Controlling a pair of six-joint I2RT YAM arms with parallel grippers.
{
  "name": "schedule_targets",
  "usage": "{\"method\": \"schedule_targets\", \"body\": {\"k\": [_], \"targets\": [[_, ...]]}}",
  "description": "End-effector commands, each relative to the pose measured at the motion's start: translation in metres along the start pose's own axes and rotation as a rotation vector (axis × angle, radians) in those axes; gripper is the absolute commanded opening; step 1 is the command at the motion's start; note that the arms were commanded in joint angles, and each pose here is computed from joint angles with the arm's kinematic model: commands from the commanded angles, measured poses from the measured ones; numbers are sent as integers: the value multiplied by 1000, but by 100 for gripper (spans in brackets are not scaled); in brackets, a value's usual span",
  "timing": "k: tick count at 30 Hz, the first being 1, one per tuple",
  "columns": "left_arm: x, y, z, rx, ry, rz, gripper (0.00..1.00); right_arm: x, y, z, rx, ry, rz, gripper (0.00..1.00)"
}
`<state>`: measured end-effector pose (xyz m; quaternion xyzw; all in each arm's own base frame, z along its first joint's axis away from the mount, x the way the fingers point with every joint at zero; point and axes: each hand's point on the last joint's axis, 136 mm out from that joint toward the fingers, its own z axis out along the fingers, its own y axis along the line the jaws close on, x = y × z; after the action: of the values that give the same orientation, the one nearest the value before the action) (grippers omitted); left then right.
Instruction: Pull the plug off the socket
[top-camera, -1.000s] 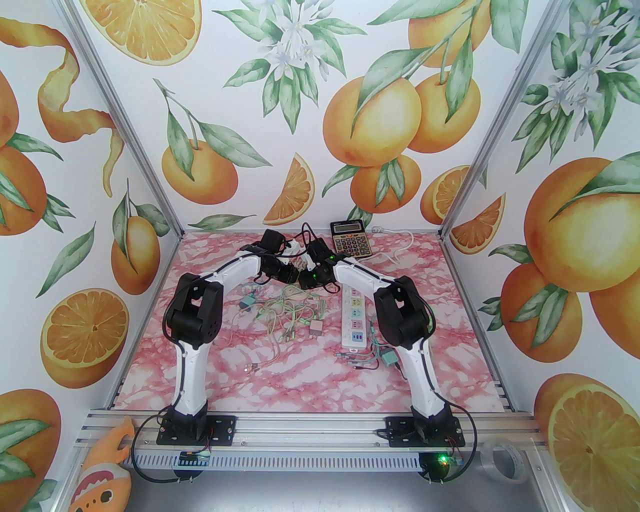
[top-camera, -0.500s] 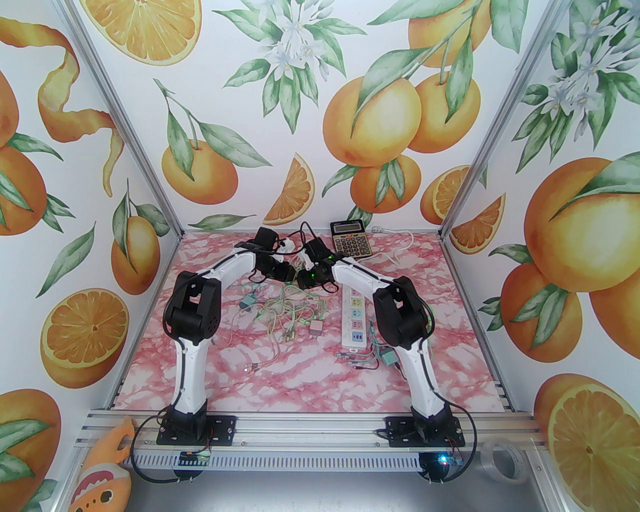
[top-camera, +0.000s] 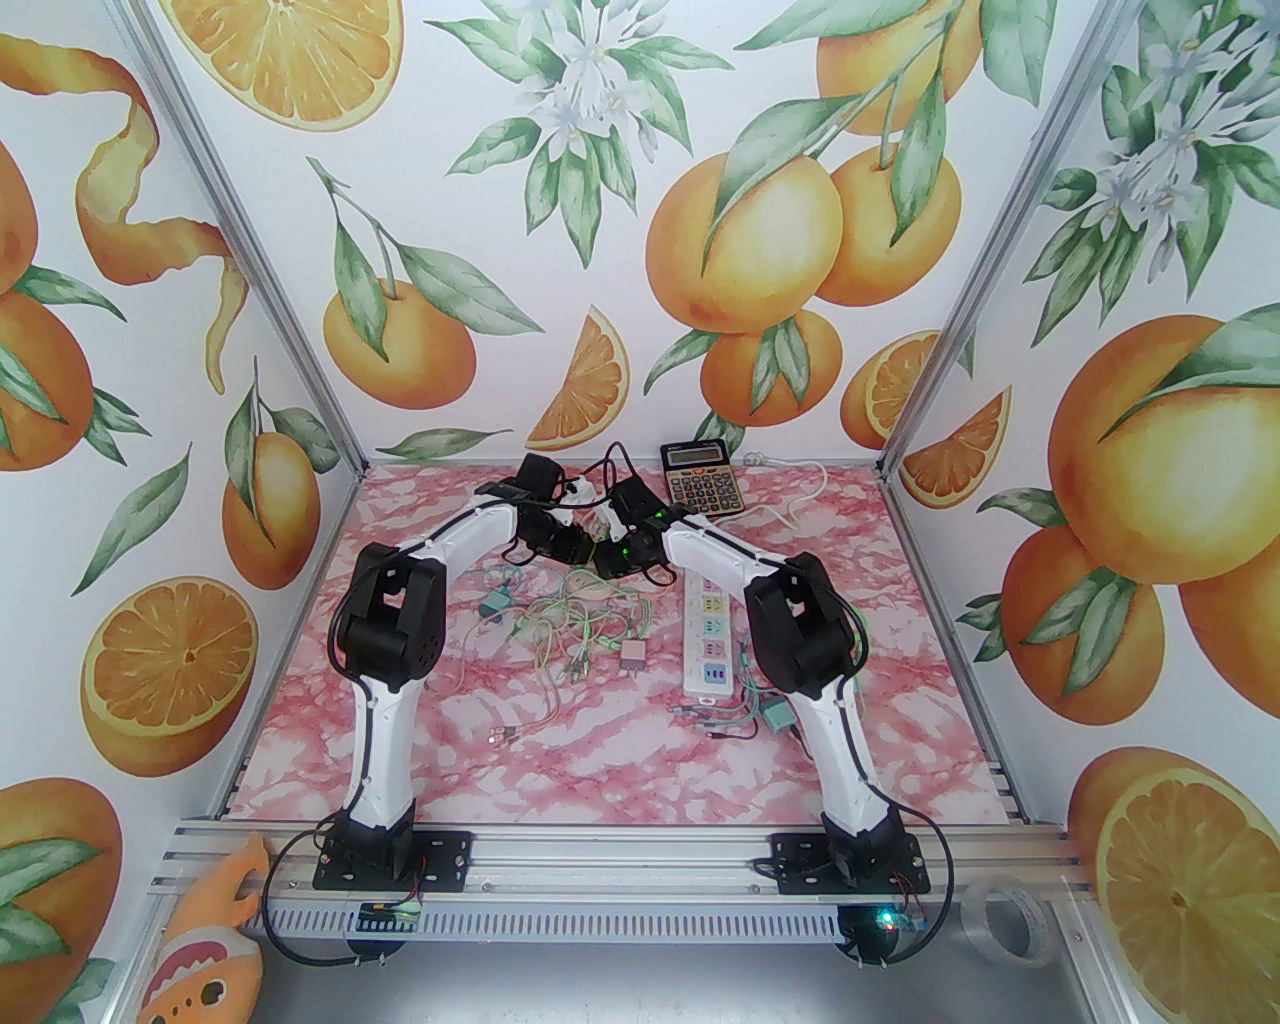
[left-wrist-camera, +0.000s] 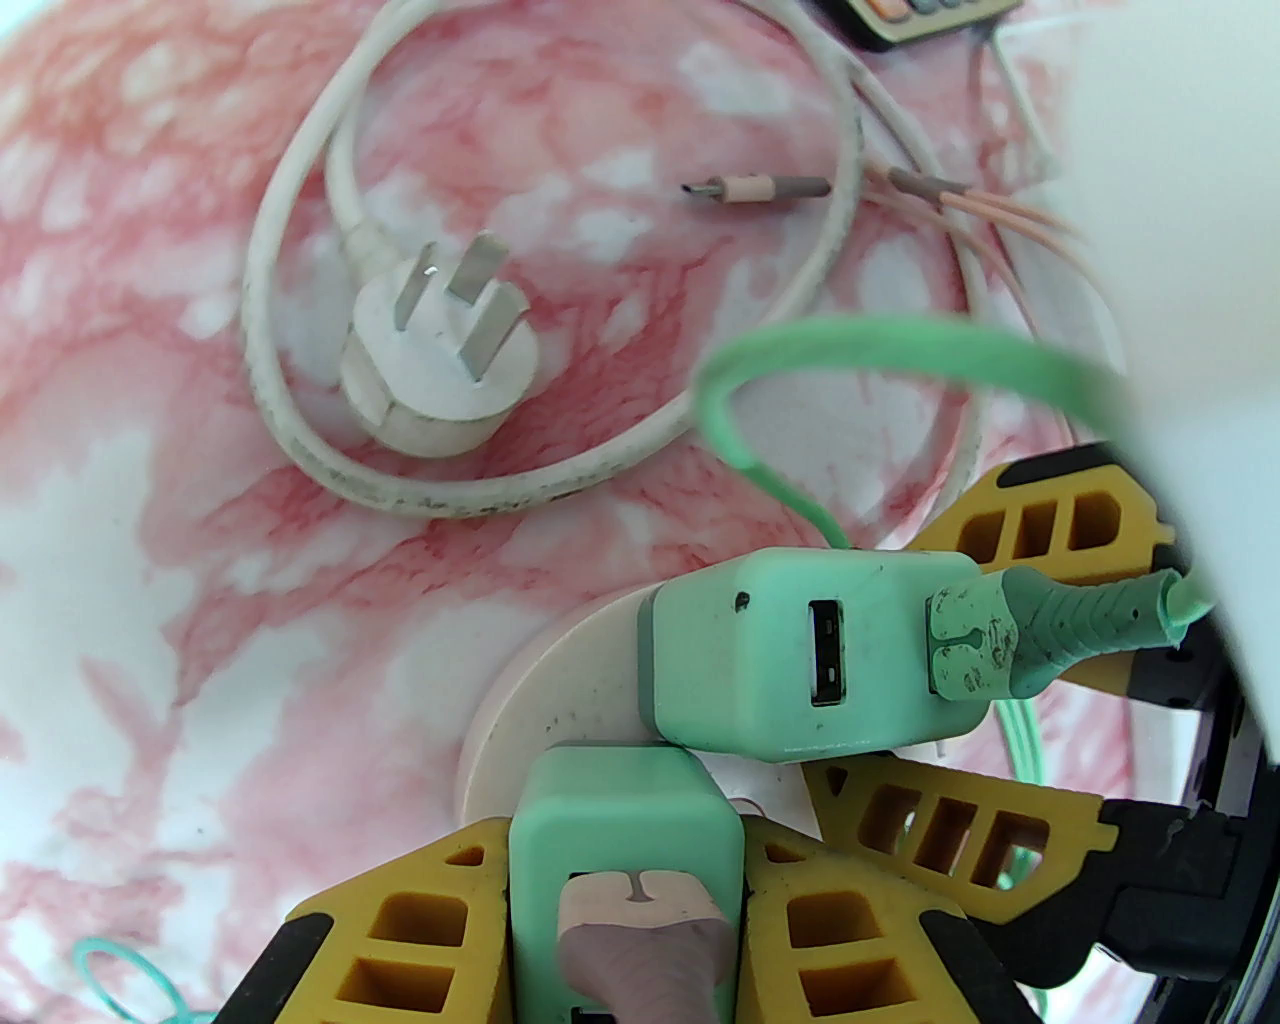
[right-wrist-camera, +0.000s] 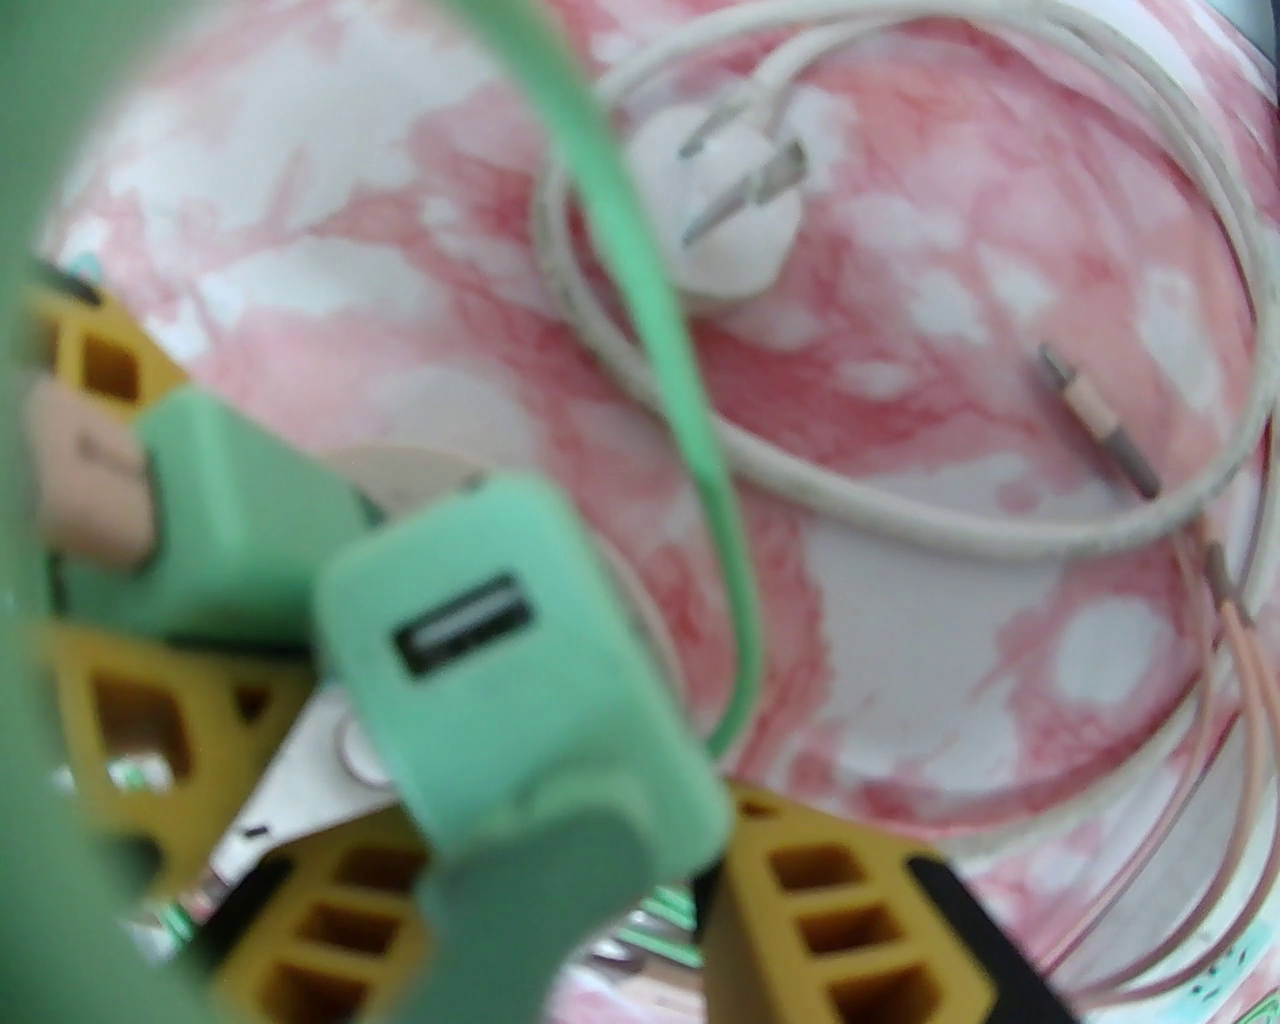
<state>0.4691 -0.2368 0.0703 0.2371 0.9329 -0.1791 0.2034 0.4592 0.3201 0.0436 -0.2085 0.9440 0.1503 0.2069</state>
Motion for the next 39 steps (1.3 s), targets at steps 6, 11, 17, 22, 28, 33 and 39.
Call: {"method": "schedule_targets", "body": {"k": [6, 11, 17, 22, 28, 33, 39], "targets": [[-19, -42, -25, -32, -88, 245, 7, 79, -19, 36, 79, 265, -22, 36], [-21, -28, -22, -48, -91, 177, 5, 70, -8, 28, 30, 237, 27, 35], [-23, -21, -24, -39, -113, 134, 6, 9, 5, -27, 4, 6, 129, 49], [-25, -20, -24, -46, -125, 116, 7, -16, 18, -55, -139, -114, 382, 57], [-29, -10, -18, -94, -133, 77, 7, -3, 16, -49, -210, -158, 587, 55], [-47, 7, -16, -134, -187, 6, 7, -4, 0, -38, -270, -167, 711, 55], [-71, 22, -18, -106, -242, -56, 8, -14, -8, -28, -254, -158, 712, 55]]}}
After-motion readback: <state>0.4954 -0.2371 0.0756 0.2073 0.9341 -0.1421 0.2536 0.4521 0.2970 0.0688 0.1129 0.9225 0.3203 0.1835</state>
